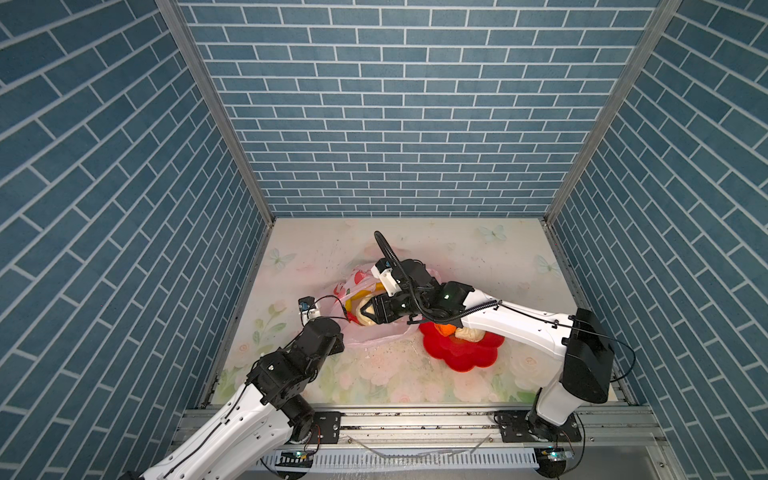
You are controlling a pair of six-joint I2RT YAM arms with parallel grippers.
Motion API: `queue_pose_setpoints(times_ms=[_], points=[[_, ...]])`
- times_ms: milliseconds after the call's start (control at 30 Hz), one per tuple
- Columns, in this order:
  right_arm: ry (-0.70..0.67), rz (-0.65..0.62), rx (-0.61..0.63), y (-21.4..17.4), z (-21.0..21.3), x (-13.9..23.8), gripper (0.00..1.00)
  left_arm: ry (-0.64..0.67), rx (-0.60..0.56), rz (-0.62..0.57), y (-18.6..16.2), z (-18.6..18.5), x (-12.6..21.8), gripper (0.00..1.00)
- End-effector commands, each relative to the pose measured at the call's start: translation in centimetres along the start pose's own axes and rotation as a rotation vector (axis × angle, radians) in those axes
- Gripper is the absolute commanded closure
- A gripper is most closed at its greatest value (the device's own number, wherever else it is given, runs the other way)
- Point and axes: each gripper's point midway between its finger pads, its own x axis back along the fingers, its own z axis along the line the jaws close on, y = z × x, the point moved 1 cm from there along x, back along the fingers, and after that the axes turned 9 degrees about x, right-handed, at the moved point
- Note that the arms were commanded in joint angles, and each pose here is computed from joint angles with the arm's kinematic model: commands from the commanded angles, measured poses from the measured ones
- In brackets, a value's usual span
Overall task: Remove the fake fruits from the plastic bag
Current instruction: 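Lift the cream fruit out of the bag toward the red plate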
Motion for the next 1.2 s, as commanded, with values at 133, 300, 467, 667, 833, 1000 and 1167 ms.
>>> queue_pose_setpoints(times_ms=[133, 300, 467, 667, 833, 1000, 1167], points=[[-0.019, -0.12, 0.104, 3.7, 1.8, 6.5, 0.77, 0.0, -0.001, -0.013, 0.3, 0.1, 0.4, 1.0], [-0.151, -0.169, 0.109, 3.8, -0.3, 11.2, 0.77, -0.005, -0.002, -0.015, 0.4, 0.0, 0.4, 1.0], [-0.357, -0.2, 0.086, 2.2, -3.5, 17.5, 0.77, -0.004, -0.005, -0.021, 0.6, 0.0, 0.6, 1.0], [-0.582, -0.192, -0.031, -2.4, -8.9, 22.1, 0.78, -0.008, -0.005, -0.021, 0.8, -0.3, 0.6, 1.0], [-0.646, -0.109, -0.144, -6.9, -12.3, 21.0, 0.78, -0.003, -0.009, -0.017, 0.8, -0.4, 0.6, 1.0], [-0.646, -0.006, -0.269, -11.7, -13.7, 18.8, 0.79, 0.008, -0.01, -0.021, 0.9, 0.0, 0.7, 1.0], [-0.648, 0.05, -0.384, -15.6, -14.8, 17.0, 0.8, 0.011, -0.007, -0.02, 0.8, 0.1, 0.7, 1.0]])
